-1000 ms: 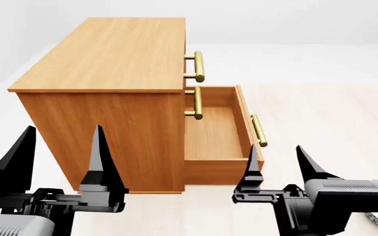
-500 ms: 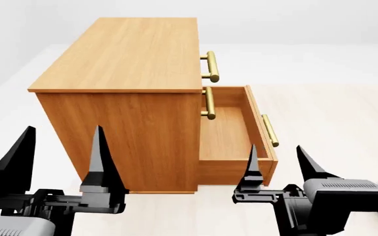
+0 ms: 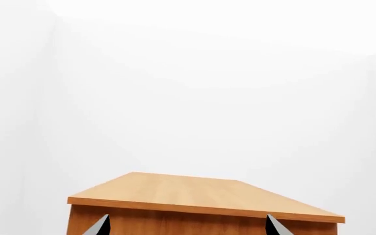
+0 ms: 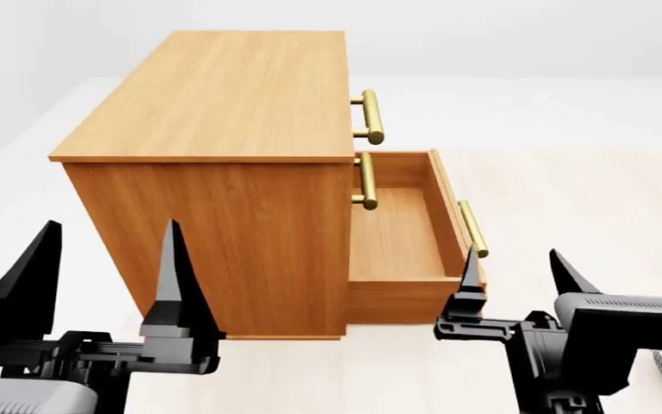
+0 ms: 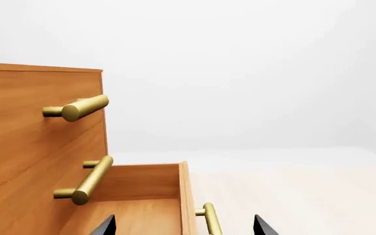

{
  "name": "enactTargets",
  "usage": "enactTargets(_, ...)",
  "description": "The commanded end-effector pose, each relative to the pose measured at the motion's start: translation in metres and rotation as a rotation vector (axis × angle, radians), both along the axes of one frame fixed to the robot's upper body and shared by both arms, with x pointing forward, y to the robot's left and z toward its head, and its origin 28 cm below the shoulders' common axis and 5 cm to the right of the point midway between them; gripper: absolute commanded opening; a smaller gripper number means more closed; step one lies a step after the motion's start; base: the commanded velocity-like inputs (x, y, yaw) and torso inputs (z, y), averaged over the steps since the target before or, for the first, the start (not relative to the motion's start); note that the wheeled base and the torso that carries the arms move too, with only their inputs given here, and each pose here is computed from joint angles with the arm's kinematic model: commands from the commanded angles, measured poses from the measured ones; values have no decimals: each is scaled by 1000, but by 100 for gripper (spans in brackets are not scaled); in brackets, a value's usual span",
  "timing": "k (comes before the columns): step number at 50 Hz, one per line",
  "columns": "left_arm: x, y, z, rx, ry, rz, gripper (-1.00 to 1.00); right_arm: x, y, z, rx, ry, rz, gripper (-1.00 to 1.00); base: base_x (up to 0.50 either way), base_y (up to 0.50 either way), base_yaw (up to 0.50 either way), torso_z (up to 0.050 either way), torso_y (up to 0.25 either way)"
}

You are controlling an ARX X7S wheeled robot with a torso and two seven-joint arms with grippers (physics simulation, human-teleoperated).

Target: Put the bowl on top of the cabinet.

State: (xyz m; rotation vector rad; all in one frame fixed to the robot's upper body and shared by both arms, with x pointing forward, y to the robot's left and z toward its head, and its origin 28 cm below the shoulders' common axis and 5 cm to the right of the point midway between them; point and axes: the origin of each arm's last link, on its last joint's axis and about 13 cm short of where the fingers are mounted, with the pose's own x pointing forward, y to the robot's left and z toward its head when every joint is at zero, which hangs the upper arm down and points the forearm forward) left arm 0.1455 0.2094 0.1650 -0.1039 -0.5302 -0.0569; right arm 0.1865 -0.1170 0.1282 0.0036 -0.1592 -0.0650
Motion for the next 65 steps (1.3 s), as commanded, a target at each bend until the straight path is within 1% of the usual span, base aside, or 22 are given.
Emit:
enactTargets(1, 0, -1, 0, 2, 1, -2, 100, 3, -17, 7, -30, 16, -66, 100, 0, 0, 0, 0, 0)
enactTargets(6, 0, -1, 0, 1, -1, -2, 100, 4, -27, 11, -66, 35, -105, 100, 0, 0, 0, 0, 0)
enactTargets(10, -1, -1, 1, 2, -1, -1, 100, 5, -34, 15, -67, 33, -135, 100, 0, 0, 0, 0, 0)
enactTargets(22, 0, 0, 1, 2, -3, 0, 100, 12, -55, 25, -106, 49, -227, 100, 0, 0, 0, 0, 0)
enactTargets(27, 0, -1, -10, 3, -4, -2, 100, 13, -64, 33, -129, 49, -270, 100, 0, 0, 0, 0, 0)
enactTargets(30, 0, -1, -10, 4, -5, -1, 100, 14, -68, 38, -127, 51, -276, 100, 0, 0, 0, 0, 0)
enactTargets(31, 0, -1, -10, 4, -5, -2, 100, 16, -70, 40, -143, 49, -288, 100, 0, 0, 0, 0, 0)
enactTargets(35, 0, -2, -10, 6, -5, -3, 100, 19, -77, 45, -153, 51, -322, 100, 0, 0, 0, 0, 0)
enactTargets(44, 0, -2, -10, 5, -3, -2, 100, 25, -90, 45, -137, 73, -384, 100, 0, 0, 0, 0, 0)
enactTargets(49, 1, -2, -12, 8, -8, -4, 100, 28, -96, 45, -118, 110, -422, 100, 0, 0, 0, 0, 0)
enactTargets(51, 2, -2, -12, 7, -8, -3, 100, 30, -99, 44, -123, 117, -444, 100, 0, 0, 0, 0, 0)
enactTargets(58, -1, -3, -10, 10, -10, -2, 100, 39, -110, 41, -113, 154, -479, 100, 0, 0, 0, 0, 0)
enactTargets(65, -1, -3, -10, 8, -11, -3, 100, 41, -118, 46, -107, 176, -507, 100, 0, 0, 0, 0, 0)
